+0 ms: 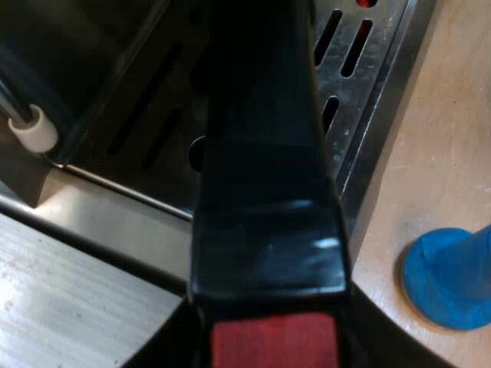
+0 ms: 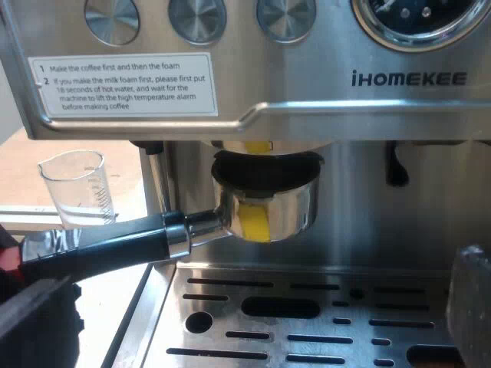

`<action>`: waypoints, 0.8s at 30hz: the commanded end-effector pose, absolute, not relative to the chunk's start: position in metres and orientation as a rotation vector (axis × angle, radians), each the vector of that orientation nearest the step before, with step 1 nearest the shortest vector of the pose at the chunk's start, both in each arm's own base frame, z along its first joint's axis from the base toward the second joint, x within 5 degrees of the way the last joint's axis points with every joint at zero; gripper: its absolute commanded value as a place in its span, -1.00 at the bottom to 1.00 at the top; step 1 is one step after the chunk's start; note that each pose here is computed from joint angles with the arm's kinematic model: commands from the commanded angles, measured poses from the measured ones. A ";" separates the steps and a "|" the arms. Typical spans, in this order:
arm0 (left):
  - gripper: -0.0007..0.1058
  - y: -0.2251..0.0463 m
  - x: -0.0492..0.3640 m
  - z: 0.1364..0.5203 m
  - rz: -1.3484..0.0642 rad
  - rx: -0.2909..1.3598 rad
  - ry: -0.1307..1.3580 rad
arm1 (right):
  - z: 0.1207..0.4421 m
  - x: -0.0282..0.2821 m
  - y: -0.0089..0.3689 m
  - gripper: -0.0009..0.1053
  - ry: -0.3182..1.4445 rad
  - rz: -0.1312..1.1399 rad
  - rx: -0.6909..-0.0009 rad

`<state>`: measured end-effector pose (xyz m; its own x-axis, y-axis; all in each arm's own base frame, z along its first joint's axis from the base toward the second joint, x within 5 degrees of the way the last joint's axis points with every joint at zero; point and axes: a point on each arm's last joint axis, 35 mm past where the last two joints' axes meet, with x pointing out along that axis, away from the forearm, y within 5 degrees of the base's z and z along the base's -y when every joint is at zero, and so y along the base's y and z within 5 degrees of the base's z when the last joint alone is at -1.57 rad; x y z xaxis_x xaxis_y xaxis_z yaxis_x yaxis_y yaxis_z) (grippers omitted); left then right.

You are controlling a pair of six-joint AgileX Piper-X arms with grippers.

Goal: Put the handle in the coffee machine

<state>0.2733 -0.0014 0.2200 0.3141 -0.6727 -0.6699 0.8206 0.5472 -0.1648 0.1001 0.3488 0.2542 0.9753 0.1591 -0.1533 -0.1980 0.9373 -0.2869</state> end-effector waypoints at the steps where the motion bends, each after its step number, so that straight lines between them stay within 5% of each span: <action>1: -0.98 -0.002 0.275 0.228 -1.014 0.200 0.721 | 0.256 0.100 0.349 0.99 0.126 0.188 -0.316; 24: -0.98 -0.003 0.277 0.253 -1.062 0.292 0.647 | 0.256 0.100 0.349 0.99 0.126 0.188 -0.316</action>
<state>0.2759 -0.0013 0.2414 0.3109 -0.6774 -0.6667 0.8581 0.5017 -0.1095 0.1001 0.3488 0.2542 0.9753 0.1591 -0.1533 -0.1980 0.9373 -0.2869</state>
